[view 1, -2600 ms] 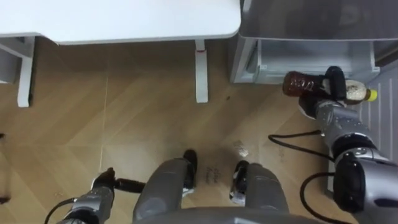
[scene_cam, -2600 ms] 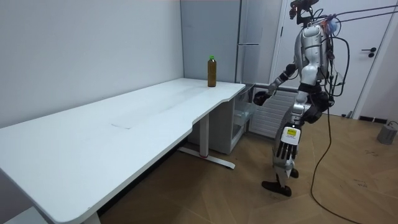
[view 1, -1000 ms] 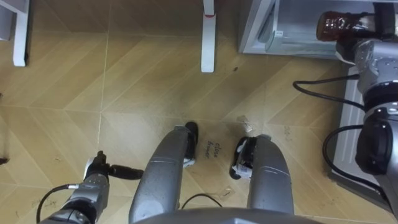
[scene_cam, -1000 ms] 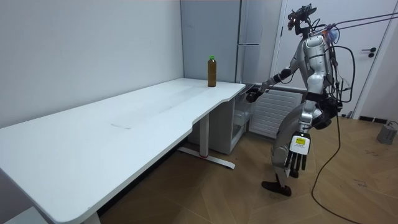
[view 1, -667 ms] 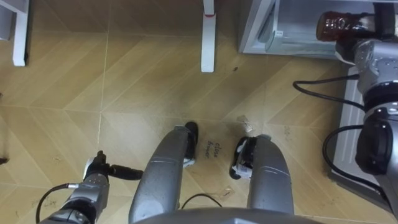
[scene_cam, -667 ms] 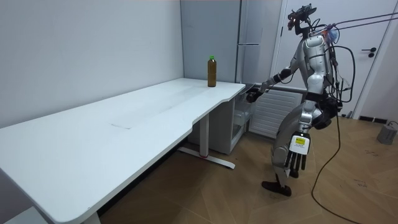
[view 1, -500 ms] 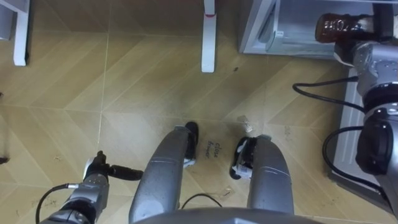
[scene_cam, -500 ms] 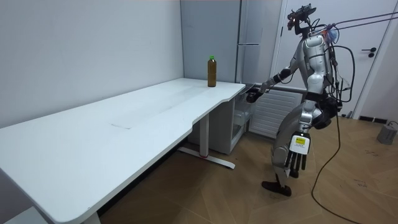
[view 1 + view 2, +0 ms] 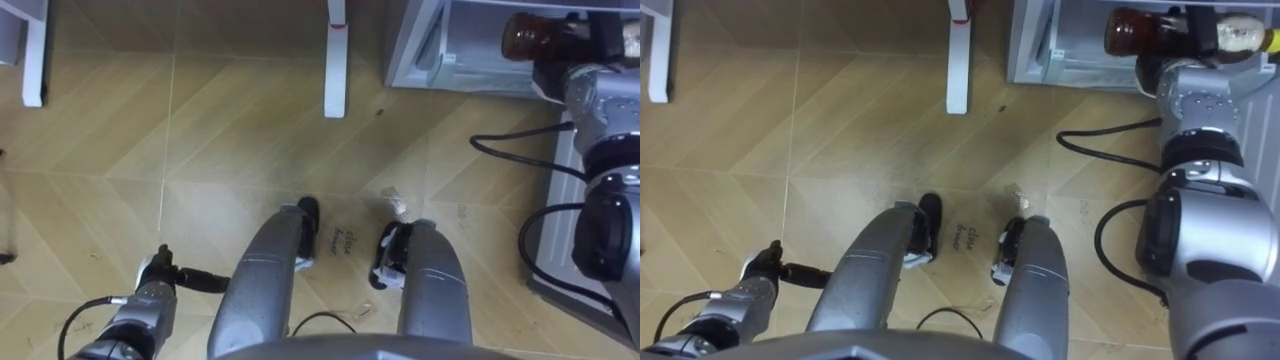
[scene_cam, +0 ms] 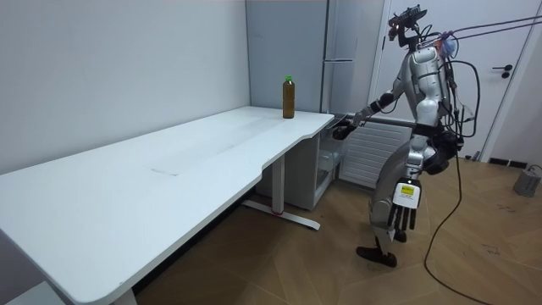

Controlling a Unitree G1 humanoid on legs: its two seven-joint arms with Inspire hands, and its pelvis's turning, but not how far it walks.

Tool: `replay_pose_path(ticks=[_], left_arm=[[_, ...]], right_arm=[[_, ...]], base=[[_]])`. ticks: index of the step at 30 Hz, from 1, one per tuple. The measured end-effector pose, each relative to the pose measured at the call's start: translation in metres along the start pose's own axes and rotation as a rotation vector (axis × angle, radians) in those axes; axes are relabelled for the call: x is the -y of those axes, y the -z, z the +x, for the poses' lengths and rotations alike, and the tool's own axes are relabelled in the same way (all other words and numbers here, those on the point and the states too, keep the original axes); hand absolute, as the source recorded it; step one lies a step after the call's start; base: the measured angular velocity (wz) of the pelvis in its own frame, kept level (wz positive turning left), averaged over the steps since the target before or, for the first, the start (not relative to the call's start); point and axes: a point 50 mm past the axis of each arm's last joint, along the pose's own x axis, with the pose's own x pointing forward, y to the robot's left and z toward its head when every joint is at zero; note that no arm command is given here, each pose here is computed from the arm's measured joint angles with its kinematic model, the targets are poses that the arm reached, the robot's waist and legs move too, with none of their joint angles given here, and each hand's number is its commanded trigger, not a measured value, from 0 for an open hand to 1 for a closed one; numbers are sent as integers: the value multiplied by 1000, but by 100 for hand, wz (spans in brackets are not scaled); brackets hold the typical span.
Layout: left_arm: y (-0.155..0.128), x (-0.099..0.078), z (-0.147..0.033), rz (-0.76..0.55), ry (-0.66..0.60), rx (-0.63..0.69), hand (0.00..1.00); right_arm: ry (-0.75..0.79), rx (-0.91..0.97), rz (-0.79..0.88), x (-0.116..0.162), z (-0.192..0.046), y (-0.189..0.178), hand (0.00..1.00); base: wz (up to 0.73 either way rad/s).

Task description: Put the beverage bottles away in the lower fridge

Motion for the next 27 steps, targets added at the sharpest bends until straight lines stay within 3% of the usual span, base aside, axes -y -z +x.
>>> replay_pose_path(ticks=[7,8,9,27], left_arm=[[-2,2,0,-2,-1,11,0],[-2,2,0,-2,-4,11,0],[-2,1,0,-2,-11,11,0],[-1,3,-1,20,-9,6,0]], right_arm=[[1,-4,-3,0,0,0,100],[1,-3,-3,0,0,-1,40],[0,-2,-3,0,0,-1,0],[-14,-15,-43,1,1,3,0]], base=[[0],[0],[0],[0]])
